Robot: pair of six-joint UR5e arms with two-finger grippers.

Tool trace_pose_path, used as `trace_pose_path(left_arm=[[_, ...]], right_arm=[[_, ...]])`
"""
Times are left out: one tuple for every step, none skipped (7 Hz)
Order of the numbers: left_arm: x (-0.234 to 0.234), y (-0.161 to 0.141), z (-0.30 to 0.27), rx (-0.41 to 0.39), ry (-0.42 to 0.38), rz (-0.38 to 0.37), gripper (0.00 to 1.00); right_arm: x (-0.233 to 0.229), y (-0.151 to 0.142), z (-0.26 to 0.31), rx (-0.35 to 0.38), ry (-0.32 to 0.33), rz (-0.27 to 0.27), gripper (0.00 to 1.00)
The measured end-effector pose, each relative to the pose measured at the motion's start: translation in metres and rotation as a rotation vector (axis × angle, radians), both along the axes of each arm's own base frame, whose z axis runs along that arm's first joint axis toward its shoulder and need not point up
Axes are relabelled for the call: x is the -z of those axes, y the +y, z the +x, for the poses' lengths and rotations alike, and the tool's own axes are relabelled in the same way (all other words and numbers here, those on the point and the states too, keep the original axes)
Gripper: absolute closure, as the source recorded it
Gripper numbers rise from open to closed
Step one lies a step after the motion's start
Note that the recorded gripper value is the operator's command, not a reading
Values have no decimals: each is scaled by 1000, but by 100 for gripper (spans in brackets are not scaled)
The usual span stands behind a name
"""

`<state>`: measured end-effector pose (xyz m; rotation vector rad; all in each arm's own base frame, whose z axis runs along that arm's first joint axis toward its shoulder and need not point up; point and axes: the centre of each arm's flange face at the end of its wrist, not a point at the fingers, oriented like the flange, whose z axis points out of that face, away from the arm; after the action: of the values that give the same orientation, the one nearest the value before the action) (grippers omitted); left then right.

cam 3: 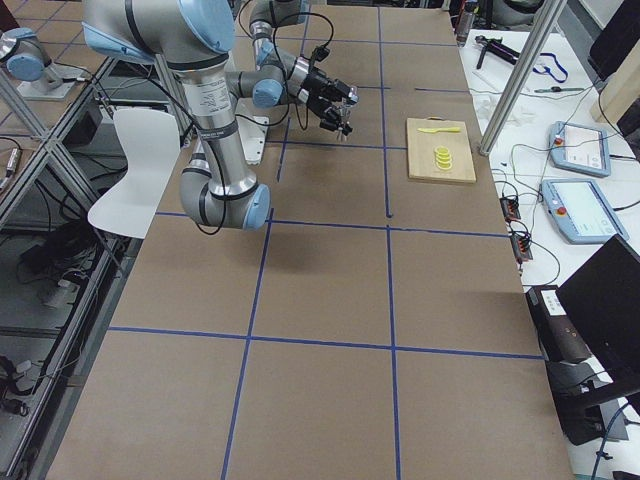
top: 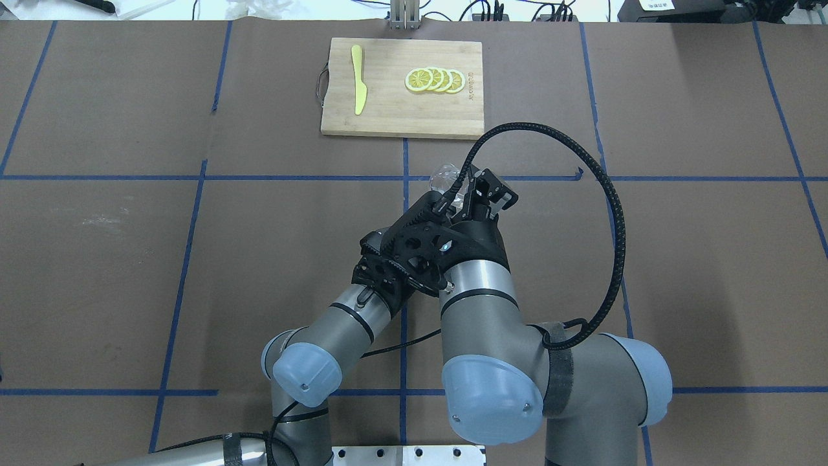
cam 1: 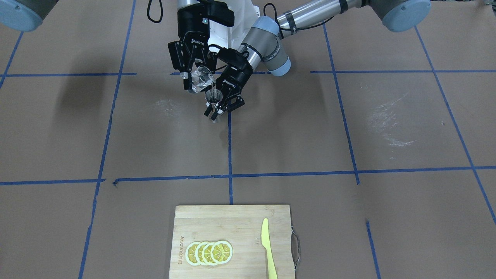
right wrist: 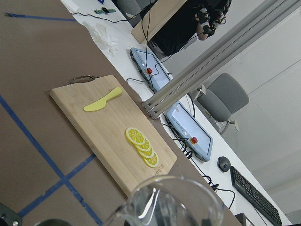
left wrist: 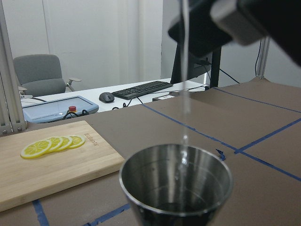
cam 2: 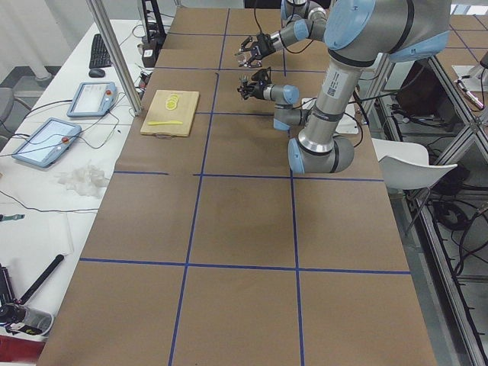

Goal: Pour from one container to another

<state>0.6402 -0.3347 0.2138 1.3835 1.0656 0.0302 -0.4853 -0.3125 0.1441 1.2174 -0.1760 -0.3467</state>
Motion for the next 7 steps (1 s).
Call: trace_pose_path(left_arm=[[0,0,0,0,0,0,100],[0,0,0,1,1,0,100],[1,0,0,1,1,0,100],[1,0,-1,1,2,1,100],[2,0,-2,2,4,2,100],[4,0,-6,6,10,4,100],[6,-2,-14,14,18,10,100]], right_arm=[[2,0,2,-1,-12,0,100],[4,0,5,-6,-40,-1,100],[7,0,7,-13,-90,-3,100],[9,-1,10,-18,-141,-4,100],[11,-1,14,-24,-190,-7,100],[10,-1,17,-37,-267,-22,100],[5,-1,24,-57,-366,-44,100]])
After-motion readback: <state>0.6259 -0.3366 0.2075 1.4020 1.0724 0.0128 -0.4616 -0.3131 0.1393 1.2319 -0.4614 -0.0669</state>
